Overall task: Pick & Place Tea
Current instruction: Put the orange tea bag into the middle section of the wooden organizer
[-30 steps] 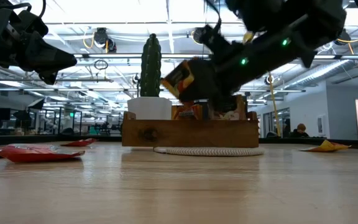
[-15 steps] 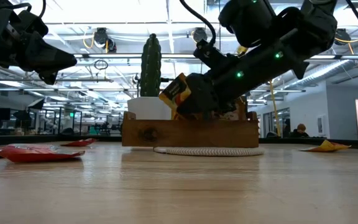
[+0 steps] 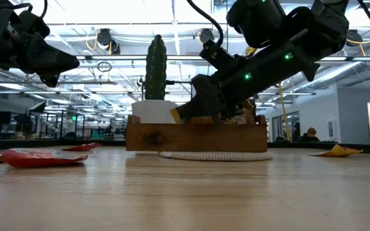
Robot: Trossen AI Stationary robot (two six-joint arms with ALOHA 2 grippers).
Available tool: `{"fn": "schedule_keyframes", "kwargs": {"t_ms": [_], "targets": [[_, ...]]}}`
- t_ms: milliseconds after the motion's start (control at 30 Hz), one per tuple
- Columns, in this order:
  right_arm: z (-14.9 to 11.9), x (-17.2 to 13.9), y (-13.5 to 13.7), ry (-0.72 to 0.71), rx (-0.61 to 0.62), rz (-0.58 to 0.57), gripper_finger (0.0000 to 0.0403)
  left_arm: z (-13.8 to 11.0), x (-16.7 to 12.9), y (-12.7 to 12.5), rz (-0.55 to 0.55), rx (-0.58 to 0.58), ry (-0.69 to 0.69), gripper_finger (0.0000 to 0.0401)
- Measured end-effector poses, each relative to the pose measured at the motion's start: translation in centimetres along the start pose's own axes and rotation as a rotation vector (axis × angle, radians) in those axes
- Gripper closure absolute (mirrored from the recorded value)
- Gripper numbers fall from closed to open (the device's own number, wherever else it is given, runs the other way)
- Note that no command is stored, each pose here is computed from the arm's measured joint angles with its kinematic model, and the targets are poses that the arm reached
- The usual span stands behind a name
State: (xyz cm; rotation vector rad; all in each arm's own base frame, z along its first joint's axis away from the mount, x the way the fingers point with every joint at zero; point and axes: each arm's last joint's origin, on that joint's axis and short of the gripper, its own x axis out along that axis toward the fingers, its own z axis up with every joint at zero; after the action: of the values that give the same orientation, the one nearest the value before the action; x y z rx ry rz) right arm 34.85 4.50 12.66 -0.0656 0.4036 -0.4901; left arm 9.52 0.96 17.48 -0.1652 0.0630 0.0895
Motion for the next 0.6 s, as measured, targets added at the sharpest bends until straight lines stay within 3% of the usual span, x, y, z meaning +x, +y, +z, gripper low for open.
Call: {"fn": "schedule_keyframes", "kwargs": {"t_ms": [300, 600], "targets": [[0.8, -0.1, 0.0, -0.058, -0.025, 0.006, 0.0271, 0.0, 0.0, 0.0, 0.0, 0.0, 0.0, 0.0343], [4.4, -1.9, -0.9, -0.164, -0.102, 0.002, 0.0273, 0.0, 0.0, 0.0, 0.0, 0.0, 0.0, 0.0343]]}}
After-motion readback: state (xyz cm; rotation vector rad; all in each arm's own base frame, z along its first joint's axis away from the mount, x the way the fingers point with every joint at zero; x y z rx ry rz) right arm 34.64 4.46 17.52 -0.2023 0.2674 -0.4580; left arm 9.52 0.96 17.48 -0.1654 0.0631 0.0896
